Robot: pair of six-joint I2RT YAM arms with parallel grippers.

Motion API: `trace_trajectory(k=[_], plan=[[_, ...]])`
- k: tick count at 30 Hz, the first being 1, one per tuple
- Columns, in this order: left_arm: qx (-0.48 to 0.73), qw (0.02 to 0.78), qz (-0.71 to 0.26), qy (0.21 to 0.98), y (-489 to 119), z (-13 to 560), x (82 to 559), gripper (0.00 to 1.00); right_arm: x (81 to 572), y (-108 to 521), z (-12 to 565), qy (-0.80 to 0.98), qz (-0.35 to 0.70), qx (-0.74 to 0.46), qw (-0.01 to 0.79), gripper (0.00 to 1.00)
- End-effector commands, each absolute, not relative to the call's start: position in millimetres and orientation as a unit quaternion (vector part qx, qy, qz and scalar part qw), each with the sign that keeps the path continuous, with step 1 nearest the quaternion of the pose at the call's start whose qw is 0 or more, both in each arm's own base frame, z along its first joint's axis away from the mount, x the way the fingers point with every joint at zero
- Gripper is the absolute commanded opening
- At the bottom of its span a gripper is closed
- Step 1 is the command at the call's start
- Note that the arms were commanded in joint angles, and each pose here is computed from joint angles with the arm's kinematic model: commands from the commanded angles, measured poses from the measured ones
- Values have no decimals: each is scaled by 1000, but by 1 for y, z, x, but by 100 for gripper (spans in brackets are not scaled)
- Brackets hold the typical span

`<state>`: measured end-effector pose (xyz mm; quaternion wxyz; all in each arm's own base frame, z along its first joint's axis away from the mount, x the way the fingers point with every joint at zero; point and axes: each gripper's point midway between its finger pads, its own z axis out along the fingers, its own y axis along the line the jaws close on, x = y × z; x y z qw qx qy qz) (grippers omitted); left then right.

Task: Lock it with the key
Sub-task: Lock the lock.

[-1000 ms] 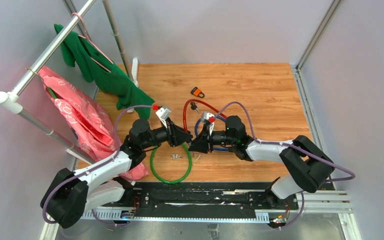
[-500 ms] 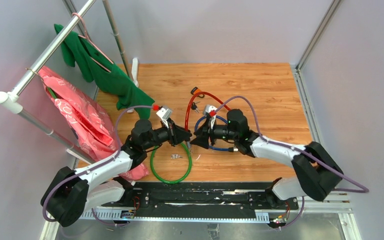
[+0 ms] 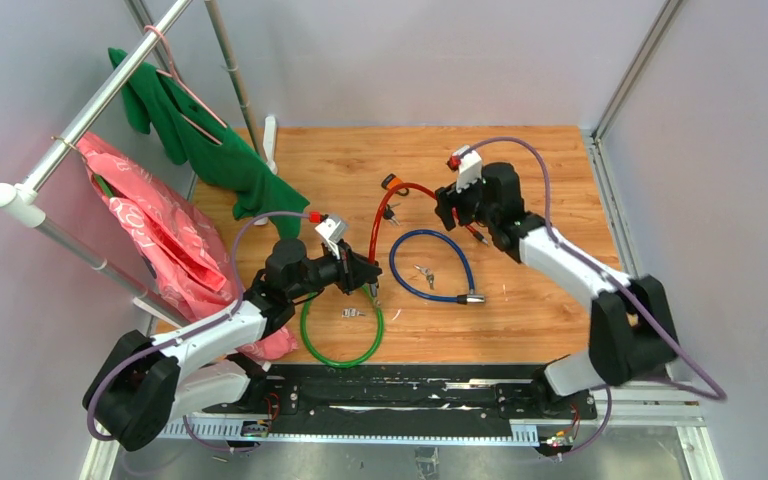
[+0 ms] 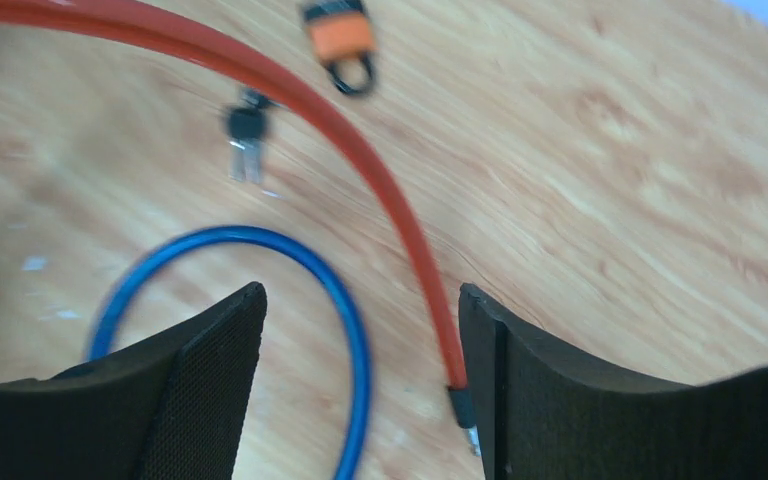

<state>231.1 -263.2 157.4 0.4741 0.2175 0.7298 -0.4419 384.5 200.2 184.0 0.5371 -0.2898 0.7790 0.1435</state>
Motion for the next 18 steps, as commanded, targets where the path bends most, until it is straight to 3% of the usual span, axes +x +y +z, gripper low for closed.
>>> trace_trajectory(k=[1, 13, 18], plan=[[236, 506, -443, 701, -269, 179, 236, 0, 411, 170, 137, 835, 78, -283, 464, 72], [239, 500, -447, 703, -273, 178, 234, 0, 436, 141, 63, 896, 20, -230, 379, 64], [242, 502, -447, 700, -274, 180, 234, 0, 443, 134, 55, 910, 20, -203, 360, 53]])
